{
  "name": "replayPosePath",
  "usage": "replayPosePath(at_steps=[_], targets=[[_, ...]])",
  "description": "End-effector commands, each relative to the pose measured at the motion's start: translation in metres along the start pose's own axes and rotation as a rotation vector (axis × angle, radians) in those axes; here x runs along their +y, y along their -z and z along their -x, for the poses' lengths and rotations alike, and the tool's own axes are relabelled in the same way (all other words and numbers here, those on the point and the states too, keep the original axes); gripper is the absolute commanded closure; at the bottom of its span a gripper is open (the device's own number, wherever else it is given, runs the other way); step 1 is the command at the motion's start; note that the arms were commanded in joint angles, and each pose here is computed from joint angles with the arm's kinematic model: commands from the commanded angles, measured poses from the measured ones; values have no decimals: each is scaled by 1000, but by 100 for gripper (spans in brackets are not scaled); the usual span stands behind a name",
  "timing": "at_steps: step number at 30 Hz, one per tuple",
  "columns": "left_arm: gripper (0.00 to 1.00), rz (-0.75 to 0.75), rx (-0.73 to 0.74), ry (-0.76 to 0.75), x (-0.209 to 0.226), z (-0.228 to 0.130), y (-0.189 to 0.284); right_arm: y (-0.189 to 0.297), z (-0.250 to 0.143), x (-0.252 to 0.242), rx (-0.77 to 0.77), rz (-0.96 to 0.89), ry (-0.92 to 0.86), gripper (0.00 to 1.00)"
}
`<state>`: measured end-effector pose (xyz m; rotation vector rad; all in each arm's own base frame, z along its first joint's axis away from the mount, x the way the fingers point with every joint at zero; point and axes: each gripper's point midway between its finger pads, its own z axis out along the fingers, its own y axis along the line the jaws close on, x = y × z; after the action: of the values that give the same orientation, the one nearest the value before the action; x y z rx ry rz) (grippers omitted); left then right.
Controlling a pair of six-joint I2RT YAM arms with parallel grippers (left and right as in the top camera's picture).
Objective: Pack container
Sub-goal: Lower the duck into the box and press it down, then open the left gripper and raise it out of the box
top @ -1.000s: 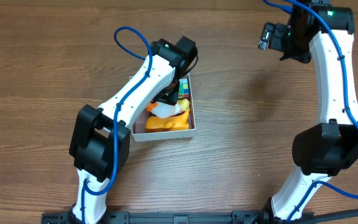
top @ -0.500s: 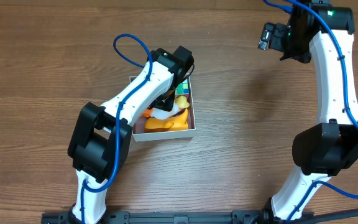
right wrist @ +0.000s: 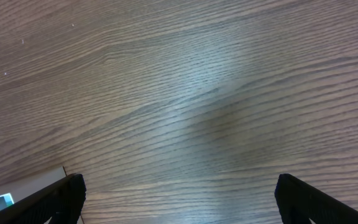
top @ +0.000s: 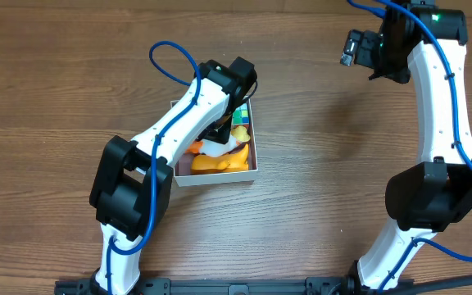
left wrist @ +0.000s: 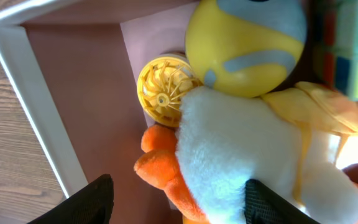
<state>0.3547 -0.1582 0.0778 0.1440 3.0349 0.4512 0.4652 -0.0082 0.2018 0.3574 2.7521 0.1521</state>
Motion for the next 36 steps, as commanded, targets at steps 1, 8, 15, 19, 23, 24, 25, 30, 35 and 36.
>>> replayPosePath(at_steps=[1, 8, 15, 19, 23, 24, 25, 30, 35, 36], targets=[[34, -38, -26, 1, -5, 10, 15, 9, 7, 3, -30, 13, -6, 0], [34, -43, -36, -2, -5, 13, 19, 9, 7, 3, -30, 13, -6, 0], [33, -47, -46, 1, -5, 16, 21, 9, 7, 3, -31, 13, -6, 0], [30, -65, -83, 13, -6, 26, 33, 9, 7, 3, -31, 13, -6, 0], [28, -89, -163, 37, -4, 45, 61, 9, 7, 3, -31, 13, -6, 0], [26, -86, -186, 45, -1, 49, 69, 9, 7, 3, -31, 13, -6, 0], [24, -81, -211, 56, 3, 54, 77, 9, 7, 3, -31, 13, -6, 0], [0, -100, -322, 184, 53, 84, 124, 9, 7, 3, -31, 13, -6, 0], [0, -73, -306, 323, 131, 79, 145, 9, 7, 3, -31, 13, -6, 0], [0, -67, -301, 341, 142, 75, 149, 9, 7, 3, -31, 13, -6, 0]])
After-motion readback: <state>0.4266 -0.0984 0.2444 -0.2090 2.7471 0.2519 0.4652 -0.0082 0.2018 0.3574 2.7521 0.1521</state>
